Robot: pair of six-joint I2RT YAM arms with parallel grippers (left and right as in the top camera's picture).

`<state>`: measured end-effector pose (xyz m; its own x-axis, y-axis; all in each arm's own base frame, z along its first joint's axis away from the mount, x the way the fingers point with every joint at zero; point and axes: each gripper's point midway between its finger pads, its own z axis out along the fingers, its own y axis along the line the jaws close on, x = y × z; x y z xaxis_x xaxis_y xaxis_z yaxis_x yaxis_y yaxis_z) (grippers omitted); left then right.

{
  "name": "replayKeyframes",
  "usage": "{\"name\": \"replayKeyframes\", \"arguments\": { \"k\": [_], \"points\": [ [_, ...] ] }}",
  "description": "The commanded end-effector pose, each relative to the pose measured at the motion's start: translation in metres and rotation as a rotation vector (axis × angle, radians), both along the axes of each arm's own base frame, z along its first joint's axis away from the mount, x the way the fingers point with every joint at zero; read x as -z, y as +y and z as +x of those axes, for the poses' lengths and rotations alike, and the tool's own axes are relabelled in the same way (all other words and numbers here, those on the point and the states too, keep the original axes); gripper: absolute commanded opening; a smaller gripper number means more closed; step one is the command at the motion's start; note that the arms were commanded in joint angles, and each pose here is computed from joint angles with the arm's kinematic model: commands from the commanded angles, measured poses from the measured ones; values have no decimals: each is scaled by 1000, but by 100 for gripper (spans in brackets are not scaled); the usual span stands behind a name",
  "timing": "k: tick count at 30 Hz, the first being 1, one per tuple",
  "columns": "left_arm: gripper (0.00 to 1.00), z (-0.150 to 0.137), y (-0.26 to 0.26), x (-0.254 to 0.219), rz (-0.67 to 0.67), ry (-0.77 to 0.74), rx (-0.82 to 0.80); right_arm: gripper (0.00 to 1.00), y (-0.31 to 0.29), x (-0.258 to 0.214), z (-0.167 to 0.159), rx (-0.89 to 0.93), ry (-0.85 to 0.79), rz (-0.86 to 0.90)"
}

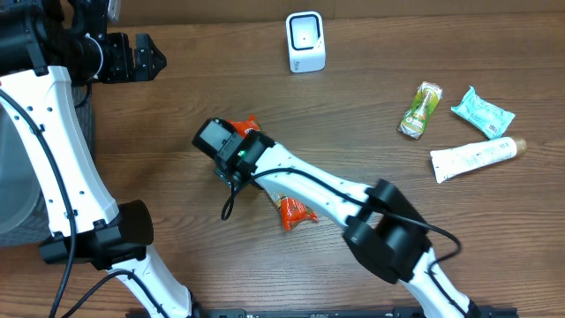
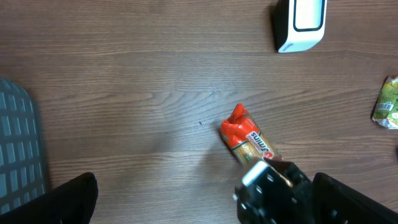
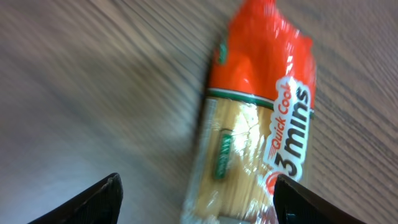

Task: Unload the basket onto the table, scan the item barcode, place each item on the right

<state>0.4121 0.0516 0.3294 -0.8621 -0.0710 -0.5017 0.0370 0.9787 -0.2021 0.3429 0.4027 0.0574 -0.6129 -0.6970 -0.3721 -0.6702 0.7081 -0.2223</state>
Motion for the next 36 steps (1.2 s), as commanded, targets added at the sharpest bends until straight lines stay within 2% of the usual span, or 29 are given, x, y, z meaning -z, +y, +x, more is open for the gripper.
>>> {"name": "replayKeyframes", "arguments": {
  "k": [1,7,11,13,14,18,20,24,29,31,36],
  "points": [
    [100,3,-5,3,-12,5,16,78,-27,22,27,42,-76,-135],
    [100,3,-5,3,-12,5,16,78,-31,47,27,38,-54,-169],
    [100,3,-5,3,-12,5,16,70,-36,62,29,6,-39,-207],
    [100,3,-5,3,-12,5,16,61,-39,66,29,1,-41,-229],
    [100,3,-5,3,-12,5,16,53,-40,67,29,2,-40,-235],
    [99,3,-5,3,-12,5,16,10,-38,62,29,2,-42,-231],
    [100,3,-5,3,-12,5,16,4,-36,53,30,14,-45,-217],
    [100,3,-5,3,-12,6,16,4,-32,26,32,55,33,-92],
    [99,3,-5,3,-12,5,16,4,-17,-23,16,11,336,240],
    [99,3,-5,3,-12,5,16,4,-21,-42,22,57,481,425],
    [100,3,-4,3,-12,5,16,4,-47,-51,38,93,713,689]
  ]
}}
